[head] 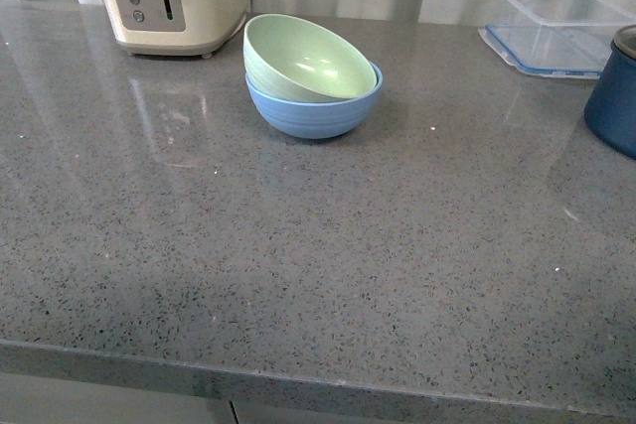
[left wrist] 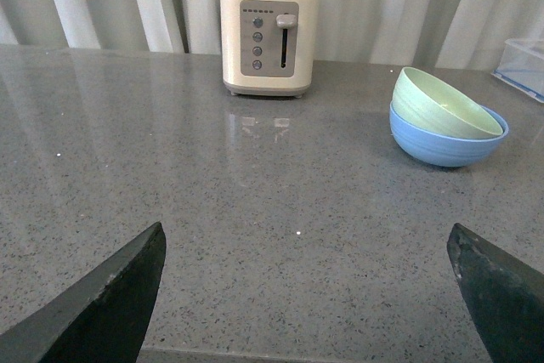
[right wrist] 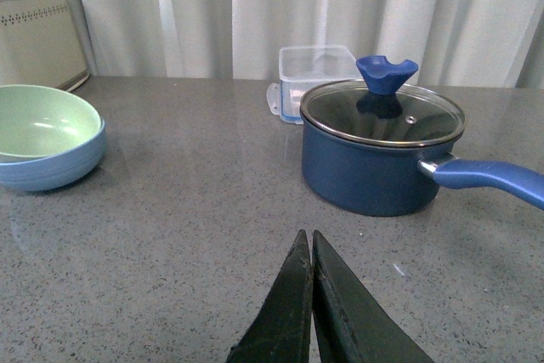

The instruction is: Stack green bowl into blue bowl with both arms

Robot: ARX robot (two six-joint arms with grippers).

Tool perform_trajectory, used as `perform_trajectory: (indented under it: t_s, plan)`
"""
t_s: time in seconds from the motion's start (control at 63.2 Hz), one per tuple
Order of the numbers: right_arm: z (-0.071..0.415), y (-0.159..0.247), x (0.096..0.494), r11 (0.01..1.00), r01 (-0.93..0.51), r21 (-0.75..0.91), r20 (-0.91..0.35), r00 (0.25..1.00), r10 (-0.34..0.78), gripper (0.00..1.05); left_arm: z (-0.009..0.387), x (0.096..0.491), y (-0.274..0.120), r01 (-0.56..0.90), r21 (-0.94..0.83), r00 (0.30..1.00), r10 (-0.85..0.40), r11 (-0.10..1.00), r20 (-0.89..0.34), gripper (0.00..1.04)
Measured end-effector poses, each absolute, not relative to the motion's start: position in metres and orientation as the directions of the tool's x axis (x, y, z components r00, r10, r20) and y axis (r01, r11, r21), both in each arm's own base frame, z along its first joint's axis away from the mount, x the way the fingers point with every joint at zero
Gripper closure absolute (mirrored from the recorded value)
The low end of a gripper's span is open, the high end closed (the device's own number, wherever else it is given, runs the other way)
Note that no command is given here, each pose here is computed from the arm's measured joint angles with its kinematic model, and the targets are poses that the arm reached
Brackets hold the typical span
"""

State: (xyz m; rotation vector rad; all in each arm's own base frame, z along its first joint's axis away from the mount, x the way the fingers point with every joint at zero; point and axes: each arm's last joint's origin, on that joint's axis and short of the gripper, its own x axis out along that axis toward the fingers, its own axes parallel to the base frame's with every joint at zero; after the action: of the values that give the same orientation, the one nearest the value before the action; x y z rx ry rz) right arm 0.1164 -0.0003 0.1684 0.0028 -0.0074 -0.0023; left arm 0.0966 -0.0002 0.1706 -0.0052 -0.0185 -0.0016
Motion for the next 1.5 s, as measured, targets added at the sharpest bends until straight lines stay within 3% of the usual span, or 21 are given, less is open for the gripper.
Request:
perform_trajectory:
  t_s: [0.902,1.124,1.282,1.345,1.504]
  plan:
    - [0.165,0.000,0.098,1.000,0.002,0.001,0.002,1.000,-0.002,1.03,0.171,0.097,0.000,0.002,-0.005,1.000,-0.002,1.000,0.019,0.07]
    - [0.165,0.000,0.098,1.000,0.002,0.002,0.003,1.000,-0.002,0.60,0.171,0.097,0.000,0.002,-0.005,1.000,-0.002,1.000,0.019,0.07]
    - [0.165,0.000,0.098,1.000,0.002,0.002,0.003,1.000,-0.002,0.19,0.171,0.097,0.000,0.002,-0.005,1.000,-0.002,1.000,0.019,0.07]
    - [0.165,0.000,0.098,1.000,0.002,0.002,0.003,1.000,-0.002,0.09,0.171,0.097,0.000,0.002,-0.005,1.000,-0.002,1.000,0.019,0.07]
    - [0.165,0.000,0.098,1.000,0.002,0.002,0.003,1.000,-0.002,0.10,0.171,0.097,0.000,0.002,-0.005,1.000,-0.002,1.000,0.019,0.07]
